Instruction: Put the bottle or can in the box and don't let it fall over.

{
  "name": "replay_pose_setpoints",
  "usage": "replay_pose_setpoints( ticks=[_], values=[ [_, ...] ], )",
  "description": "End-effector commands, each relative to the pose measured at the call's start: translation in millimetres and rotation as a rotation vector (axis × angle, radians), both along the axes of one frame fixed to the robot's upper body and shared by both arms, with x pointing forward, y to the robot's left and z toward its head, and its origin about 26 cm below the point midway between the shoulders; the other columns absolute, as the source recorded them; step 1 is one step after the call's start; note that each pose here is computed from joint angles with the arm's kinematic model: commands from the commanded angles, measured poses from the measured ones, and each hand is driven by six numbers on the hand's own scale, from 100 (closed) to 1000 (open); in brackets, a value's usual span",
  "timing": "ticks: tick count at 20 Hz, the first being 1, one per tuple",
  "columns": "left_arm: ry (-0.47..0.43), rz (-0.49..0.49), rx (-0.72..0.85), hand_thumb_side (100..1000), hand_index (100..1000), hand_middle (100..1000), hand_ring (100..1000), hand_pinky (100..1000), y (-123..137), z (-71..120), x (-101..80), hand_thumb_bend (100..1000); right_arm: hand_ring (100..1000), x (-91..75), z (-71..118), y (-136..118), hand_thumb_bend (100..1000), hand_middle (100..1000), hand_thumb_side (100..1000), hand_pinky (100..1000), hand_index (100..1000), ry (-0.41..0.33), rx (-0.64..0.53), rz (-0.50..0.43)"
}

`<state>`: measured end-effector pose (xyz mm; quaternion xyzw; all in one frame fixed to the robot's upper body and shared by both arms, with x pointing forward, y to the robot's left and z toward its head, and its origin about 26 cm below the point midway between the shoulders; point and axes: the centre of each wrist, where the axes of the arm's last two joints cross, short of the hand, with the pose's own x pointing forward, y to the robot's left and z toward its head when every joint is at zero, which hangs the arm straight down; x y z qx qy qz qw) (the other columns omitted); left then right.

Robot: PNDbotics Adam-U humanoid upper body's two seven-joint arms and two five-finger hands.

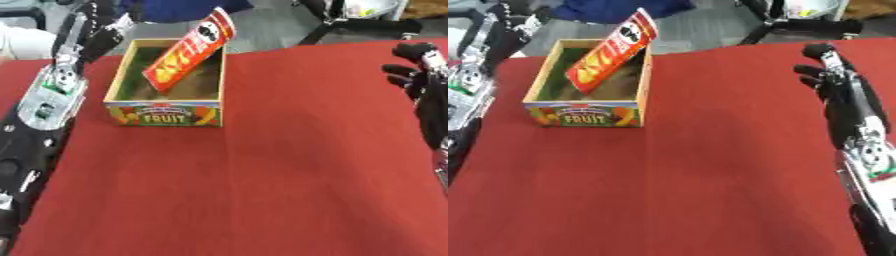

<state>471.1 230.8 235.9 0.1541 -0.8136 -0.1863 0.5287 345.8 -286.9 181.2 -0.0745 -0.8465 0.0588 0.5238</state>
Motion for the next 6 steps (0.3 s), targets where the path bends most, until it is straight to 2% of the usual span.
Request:
replay_pose_setpoints(
  ticks=[1, 6],
  values=[
    [-0.055, -0.016, 0.009, 620, 853, 766, 825, 1000, 6.4, 18.9, -10.4, 574, 828, -1.3, 8.1, -3.4, 100, 879, 907, 899, 866, -0.028, 0.001, -0.004],
    [-0.071, -0.059, 0.031, 607, 847, 765, 823, 1000, 2.5, 20.5, -28.0, 542, 829, -1.6, 7.8, -4.1, 100, 879, 904, 899, 866, -0.029, 0.001, -0.007]
  ],
)
